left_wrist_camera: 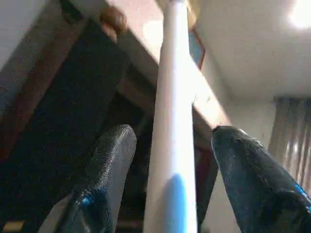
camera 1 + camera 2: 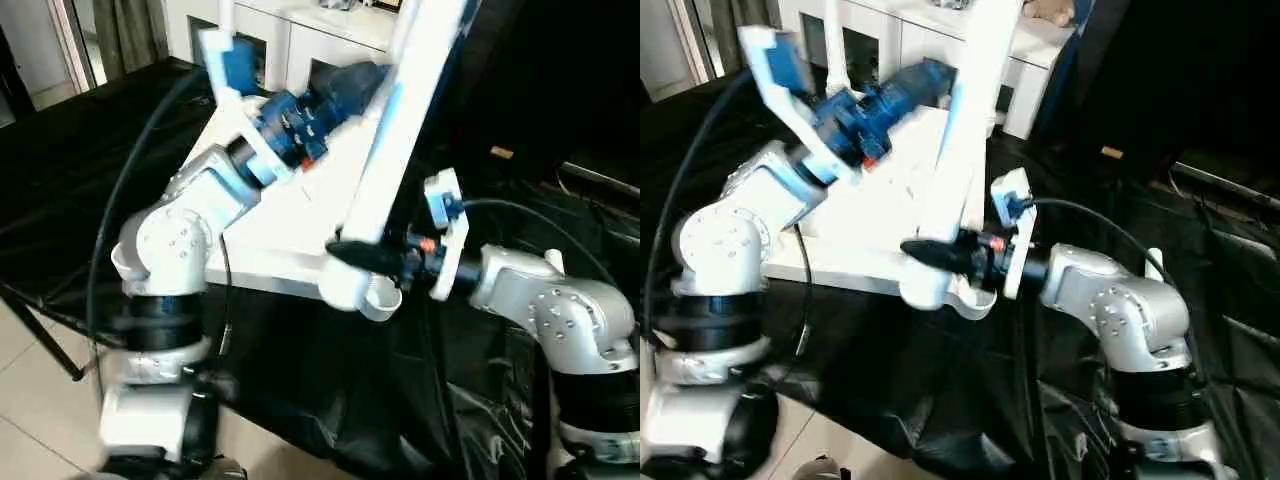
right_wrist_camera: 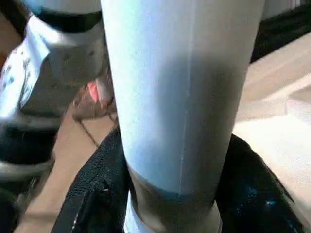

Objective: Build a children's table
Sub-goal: Pick table leg

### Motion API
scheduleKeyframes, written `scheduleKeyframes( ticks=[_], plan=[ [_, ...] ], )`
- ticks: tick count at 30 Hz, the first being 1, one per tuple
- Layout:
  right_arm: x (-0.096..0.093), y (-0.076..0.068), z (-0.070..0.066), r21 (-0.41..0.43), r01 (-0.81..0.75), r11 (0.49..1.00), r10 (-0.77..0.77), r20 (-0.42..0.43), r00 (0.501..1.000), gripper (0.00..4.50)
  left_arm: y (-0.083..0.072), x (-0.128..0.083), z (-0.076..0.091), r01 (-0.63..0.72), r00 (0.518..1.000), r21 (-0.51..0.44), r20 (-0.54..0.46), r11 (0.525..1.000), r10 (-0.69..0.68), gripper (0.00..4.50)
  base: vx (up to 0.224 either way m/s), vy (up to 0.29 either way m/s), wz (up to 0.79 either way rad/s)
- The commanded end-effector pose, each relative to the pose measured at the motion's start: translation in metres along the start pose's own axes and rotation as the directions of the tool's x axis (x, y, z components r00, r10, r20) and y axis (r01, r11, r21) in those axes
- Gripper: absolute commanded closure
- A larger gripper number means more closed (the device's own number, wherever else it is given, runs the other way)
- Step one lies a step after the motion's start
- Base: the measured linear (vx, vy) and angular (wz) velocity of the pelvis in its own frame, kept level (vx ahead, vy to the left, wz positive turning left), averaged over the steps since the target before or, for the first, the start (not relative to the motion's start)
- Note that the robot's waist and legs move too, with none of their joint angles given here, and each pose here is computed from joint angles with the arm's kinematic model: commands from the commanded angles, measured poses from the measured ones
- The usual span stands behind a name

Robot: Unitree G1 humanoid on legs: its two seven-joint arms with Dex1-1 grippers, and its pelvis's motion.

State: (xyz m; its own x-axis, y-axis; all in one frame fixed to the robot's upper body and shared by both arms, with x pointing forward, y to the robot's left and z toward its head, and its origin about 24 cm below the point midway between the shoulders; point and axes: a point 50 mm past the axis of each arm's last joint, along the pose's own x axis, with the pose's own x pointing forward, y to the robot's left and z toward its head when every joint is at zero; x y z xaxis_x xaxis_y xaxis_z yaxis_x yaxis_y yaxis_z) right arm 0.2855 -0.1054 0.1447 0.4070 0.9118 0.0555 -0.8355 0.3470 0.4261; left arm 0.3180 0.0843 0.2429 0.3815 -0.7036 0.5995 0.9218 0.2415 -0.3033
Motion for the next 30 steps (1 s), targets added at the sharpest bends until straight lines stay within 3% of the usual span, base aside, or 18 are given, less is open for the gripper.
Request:
scheduleKeyframes(
  ticks=[1, 3, 5, 6, 8, 9, 12, 13, 14, 15, 16, 18, 20, 23, 25, 29, 30],
  plan=[
    [-0.009, -0.020, 0.010, -0.028, 0.207, 0.978, -0.203, 0.105, 0.973, 2.57, 0.003, 0.001, 0.005, -0.032, 0.999, -0.010, 0.012, 0.999, 0.032, 1.49, 0.000, 0.000, 0.00],
    [-0.009, -0.029, 0.010, -0.063, 0.305, 0.950, -0.294, 0.135, 0.946, 2.57, 0.007, -0.003, 0.004, -0.059, 0.998, 0.026, -0.029, 0.998, 0.059, 1.49, 0.000, 0.000, 0.00],
    [-0.011, -0.037, 0.006, -0.122, 0.378, 0.918, -0.358, 0.156, 0.921, 2.57, 0.023, -0.012, -0.004, -0.199, 0.968, 0.113, -0.135, 0.974, 0.213, 1.49, 0.000, 0.000, 0.00],
    [-0.011, -0.037, 0.006, -0.122, 0.378, 0.918, -0.358, 0.156, 0.921, 2.57, 0.023, -0.012, -0.004, -0.199, 0.968, 0.113, -0.135, 0.974, 0.213, 1.49, 0.000, 0.000, 0.00],
    [-0.014, -0.045, -0.004, -0.194, 0.444, 0.875, -0.423, 0.139, 0.895, 2.58, 0.046, -0.029, -0.008, -0.357, 0.878, 0.297, -0.216, 0.885, 0.427, 1.49, 0.000, 0.000, 0.00],
    [-0.015, -0.046, -0.005, -0.200, 0.451, 0.870, -0.431, 0.137, 0.892, 2.58, 0.048, -0.031, -0.009, -0.364, 0.867, 0.323, -0.224, 0.873, 0.444, 1.49, 0.000, 0.000, 0.00],
    [-0.017, -0.053, -0.015, -0.229, 0.493, 0.839, -0.472, 0.142, 0.870, 2.59, 0.054, -0.053, -0.022, -0.261, 0.784, 0.502, -0.388, 0.825, 0.484, 1.49, 0.000, 0.000, 0.00],
    [-0.018, -0.053, -0.016, -0.232, 0.494, 0.838, -0.473, 0.143, 0.869, 2.59, 0.054, -0.056, -0.024, -0.239, 0.772, 0.521, -0.409, 0.819, 0.486, 1.49, 0.000, 0.000, 0.00],
    [-0.020, -0.055, -0.023, -0.218, 0.488, 0.845, -0.468, 0.140, 0.873, 2.59, 0.051, -0.072, -0.041, -0.064, 0.704, 0.567, -0.557, 0.821, 0.440, 1.49, 0.000, 0.000, 0.00],
    [-0.021, -0.056, -0.023, -0.217, 0.488, 0.846, -0.467, 0.140, 0.873, 2.59, 0.051, -0.073, -0.042, -0.056, 0.701, 0.568, -0.564, 0.821, 0.437, 1.49, 0.000, 0.000, 0.00],
    [-0.022, -0.056, -0.025, -0.200, 0.483, 0.852, -0.463, 0.142, 0.875, 2.59, 0.049, -0.080, -0.049, 0.013, 0.668, 0.556, -0.623, 0.831, 0.407, 1.49, 0.000, 0.000, 0.00],
    [-0.025, -0.058, -0.027, -0.204, 0.489, 0.848, -0.468, 0.145, 0.872, 2.59, 0.048, -0.083, -0.055, 0.018, 0.667, 0.530, -0.638, 0.848, 0.385, 1.49, 0.000, 0.000, 0.00],
    [-0.026, -0.059, -0.028, -0.216, 0.488, 0.846, -0.464, 0.152, 0.873, 2.59, 0.057, -0.076, -0.051, -0.084, 0.694, 0.559, -0.562, 0.825, 0.451, 1.49, 0.000, 0.000, 0.00],
    [-0.024, -0.059, -0.029, -0.223, 0.481, 0.848, -0.456, 0.156, 0.876, 2.59, 0.067, -0.061, -0.046, -0.177, 0.695, 0.619, -0.472, 0.765, 0.542, 1.49, 0.000, 0.000, 0.00],
    [-0.022, -0.057, -0.031, -0.236, 0.467, 0.852, -0.443, 0.150, 0.884, 2.59, 0.069, -0.047, -0.043, -0.216, 0.718, 0.617, -0.424, 0.757, 0.551, 1.49, 0.000, 0.000, 0.00],
    [-0.015, -0.055, -0.037, -0.276, 0.420, 0.865, -0.405, 0.113, 0.907, 2.59, 0.057, -0.017, -0.045, -0.182, 0.796, 0.548, -0.405, 0.816, 0.450, 1.49, 0.000, 0.000, 0.00],
    [-0.015, -0.055, -0.037, -0.276, 0.420, 0.865, -0.405, 0.113, 0.907, 2.59, 0.057, -0.017, -0.045, -0.182, 0.796, 0.548, -0.405, 0.816, 0.450, 1.49, 0.000, 0.000, 0.00]
  ],
)
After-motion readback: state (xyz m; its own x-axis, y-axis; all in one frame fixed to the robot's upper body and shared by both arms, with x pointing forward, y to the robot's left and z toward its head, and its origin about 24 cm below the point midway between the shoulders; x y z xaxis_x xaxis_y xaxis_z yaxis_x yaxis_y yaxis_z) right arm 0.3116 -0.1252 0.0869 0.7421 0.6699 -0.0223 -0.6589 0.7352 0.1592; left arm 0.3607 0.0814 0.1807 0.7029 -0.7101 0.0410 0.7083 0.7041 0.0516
